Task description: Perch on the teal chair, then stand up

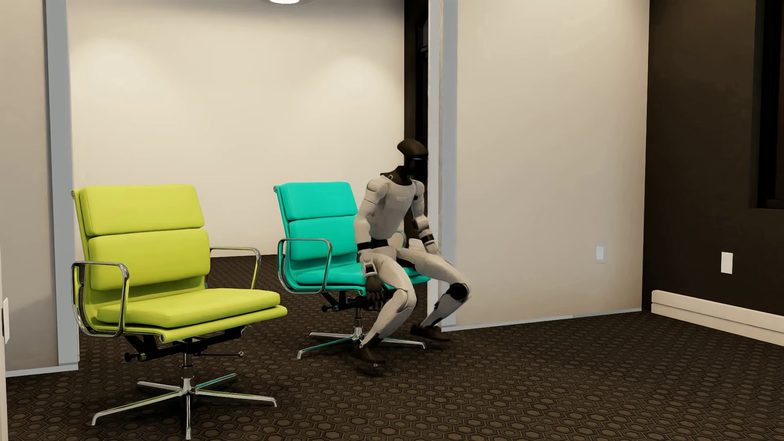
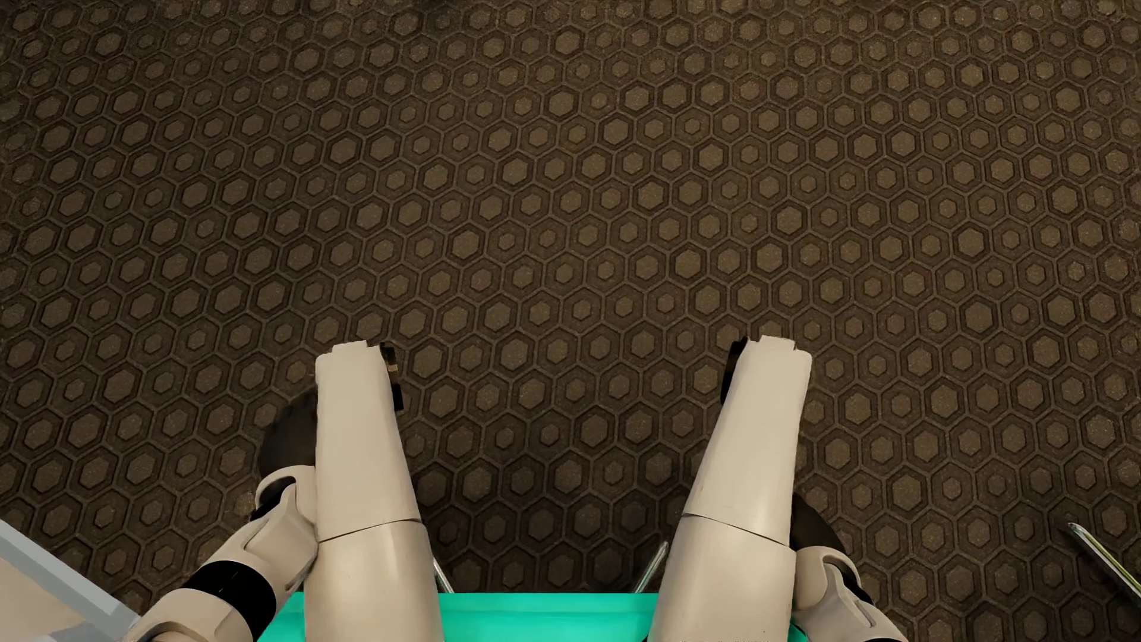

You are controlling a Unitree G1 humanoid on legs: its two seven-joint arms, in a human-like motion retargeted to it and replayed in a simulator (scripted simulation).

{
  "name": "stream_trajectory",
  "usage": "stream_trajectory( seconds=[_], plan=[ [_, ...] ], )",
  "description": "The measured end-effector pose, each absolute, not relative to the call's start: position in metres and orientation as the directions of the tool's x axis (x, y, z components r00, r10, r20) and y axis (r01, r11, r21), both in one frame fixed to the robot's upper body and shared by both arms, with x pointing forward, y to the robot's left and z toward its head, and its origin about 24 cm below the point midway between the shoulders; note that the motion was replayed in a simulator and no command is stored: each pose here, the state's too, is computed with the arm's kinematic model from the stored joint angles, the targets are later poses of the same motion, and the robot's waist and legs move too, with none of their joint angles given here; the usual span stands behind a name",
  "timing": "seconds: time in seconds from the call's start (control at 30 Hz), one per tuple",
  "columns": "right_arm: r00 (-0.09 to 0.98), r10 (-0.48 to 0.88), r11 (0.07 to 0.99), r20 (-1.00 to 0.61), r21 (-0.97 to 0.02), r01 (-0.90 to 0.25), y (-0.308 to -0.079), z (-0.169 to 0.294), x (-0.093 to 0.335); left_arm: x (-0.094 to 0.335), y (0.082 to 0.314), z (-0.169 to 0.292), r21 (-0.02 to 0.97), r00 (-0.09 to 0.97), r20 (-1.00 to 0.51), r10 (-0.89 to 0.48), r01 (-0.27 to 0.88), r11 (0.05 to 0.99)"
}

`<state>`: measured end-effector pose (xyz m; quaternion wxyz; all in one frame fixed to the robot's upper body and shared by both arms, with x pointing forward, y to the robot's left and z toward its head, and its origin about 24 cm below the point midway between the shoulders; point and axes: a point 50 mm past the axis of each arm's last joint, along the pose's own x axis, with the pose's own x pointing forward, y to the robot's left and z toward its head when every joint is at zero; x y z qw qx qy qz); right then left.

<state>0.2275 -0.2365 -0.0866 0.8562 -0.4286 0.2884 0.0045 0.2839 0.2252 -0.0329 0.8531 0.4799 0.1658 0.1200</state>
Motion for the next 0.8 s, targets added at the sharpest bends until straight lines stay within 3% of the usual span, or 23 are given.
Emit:
stream_trajectory(
  seconds=[0.07, 0.27, 0.47, 0.6, 0.67, 0.73, 0.8],
  plan=[
    [0.794, -0.298, 0.693, -0.530, -0.692, -0.202, -0.234, -0.096, 0.221, 0.282, 0.218, -0.043, 0.844, 0.898, -0.215, 0.384, -0.027, 0.535],
    [0.758, -0.338, 0.683, -0.558, -0.700, -0.210, -0.238, -0.101, 0.216, 0.276, 0.220, -0.052, 0.837, 0.850, -0.274, 0.450, -0.020, 0.547],
    [0.805, -0.311, 0.686, -0.505, -0.706, -0.178, -0.234, -0.090, 0.233, 0.288, 0.222, -0.038, 0.840, 0.893, -0.208, 0.399, -0.045, 0.540],
    [0.836, -0.275, 0.688, -0.475, -0.705, -0.175, -0.234, -0.079, 0.248, 0.276, 0.239, -0.047, 0.844, 0.858, -0.250, 0.449, -0.034, 0.535],
    [0.832, -0.279, 0.693, -0.480, -0.700, -0.171, -0.238, -0.078, 0.249, 0.255, 0.251, -0.066, 0.838, 0.799, -0.343, 0.494, 0.022, 0.546],
    [0.791, -0.294, 0.626, -0.536, -0.734, -0.263, -0.248, -0.087, 0.237, 0.223, 0.258, -0.091, 0.824, 0.731, -0.449, 0.514, 0.115, 0.556],
    [0.765, -0.290, 0.631, -0.575, -0.716, -0.299, -0.252, -0.092, 0.229, 0.192, 0.259, -0.111, 0.791, 0.655, -0.550, 0.518, 0.211, 0.574]
  ],
)
